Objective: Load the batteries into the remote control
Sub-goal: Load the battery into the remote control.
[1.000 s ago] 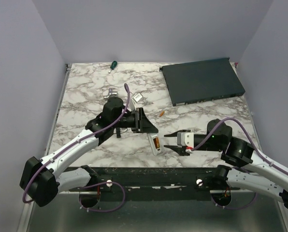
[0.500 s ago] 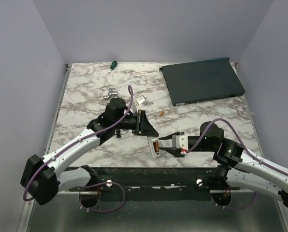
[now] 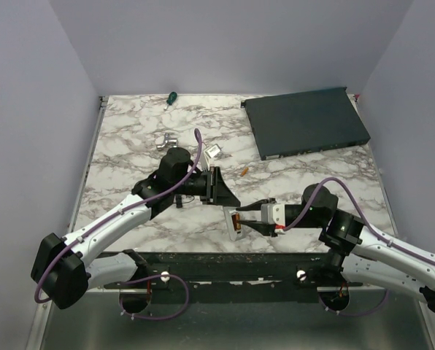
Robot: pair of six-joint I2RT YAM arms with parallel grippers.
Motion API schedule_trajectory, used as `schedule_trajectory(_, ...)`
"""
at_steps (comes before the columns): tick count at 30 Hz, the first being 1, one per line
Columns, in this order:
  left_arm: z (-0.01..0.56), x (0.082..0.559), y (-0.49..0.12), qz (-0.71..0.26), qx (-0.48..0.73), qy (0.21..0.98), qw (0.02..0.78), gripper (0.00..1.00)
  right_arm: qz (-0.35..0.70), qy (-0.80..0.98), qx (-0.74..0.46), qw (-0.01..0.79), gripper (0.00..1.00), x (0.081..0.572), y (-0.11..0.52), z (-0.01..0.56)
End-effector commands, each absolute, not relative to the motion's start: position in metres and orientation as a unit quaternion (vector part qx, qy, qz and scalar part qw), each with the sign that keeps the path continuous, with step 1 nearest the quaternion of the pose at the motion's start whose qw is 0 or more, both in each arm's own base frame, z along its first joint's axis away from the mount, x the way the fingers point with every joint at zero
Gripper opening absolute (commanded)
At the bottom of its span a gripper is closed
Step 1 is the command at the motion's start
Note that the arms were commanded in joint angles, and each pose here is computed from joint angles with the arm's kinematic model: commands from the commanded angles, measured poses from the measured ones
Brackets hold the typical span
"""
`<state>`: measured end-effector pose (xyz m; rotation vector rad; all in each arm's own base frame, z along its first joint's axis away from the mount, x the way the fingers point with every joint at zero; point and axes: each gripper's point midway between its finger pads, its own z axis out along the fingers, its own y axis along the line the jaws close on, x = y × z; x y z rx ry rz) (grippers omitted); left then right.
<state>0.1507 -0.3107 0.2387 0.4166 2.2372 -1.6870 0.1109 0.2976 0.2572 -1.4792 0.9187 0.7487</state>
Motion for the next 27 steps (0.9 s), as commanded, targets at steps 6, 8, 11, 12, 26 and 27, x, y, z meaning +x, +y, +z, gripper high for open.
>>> schedule_trajectory(6,0.261,0.146,-0.316,-0.607,0.173,0.758,0.165,0.00,0.331,0.389,-0.633,0.582,0.37,0.108,0.301,0.253)
schedule_trajectory(8,0.261,0.146,-0.316,-0.608,0.173,0.757,0.165,0.00,0.330,0.391,-0.633,0.581,0.36,0.109,0.301,0.251)
schedule_trajectory(11,0.262,0.147,-0.316,-0.608,0.173,0.757,0.166,0.00,0.331,0.392,-0.634,0.579,0.35,0.108,0.301,0.248)
schedule_trajectory(12,0.262,0.146,-0.316,-0.608,0.174,0.757,0.165,0.00,0.330,0.392,-0.634,0.579,0.35,0.109,0.301,0.248)
schedule_trajectory(26,0.262,0.144,-0.316,-0.609,0.177,0.756,0.163,0.00,0.326,0.401,-0.635,0.574,0.31,0.111,0.300,0.245)
schedule_trajectory(27,0.262,0.144,-0.316,-0.609,0.178,0.755,0.164,0.00,0.325,0.401,-0.636,0.574,0.31,0.111,0.300,0.245)
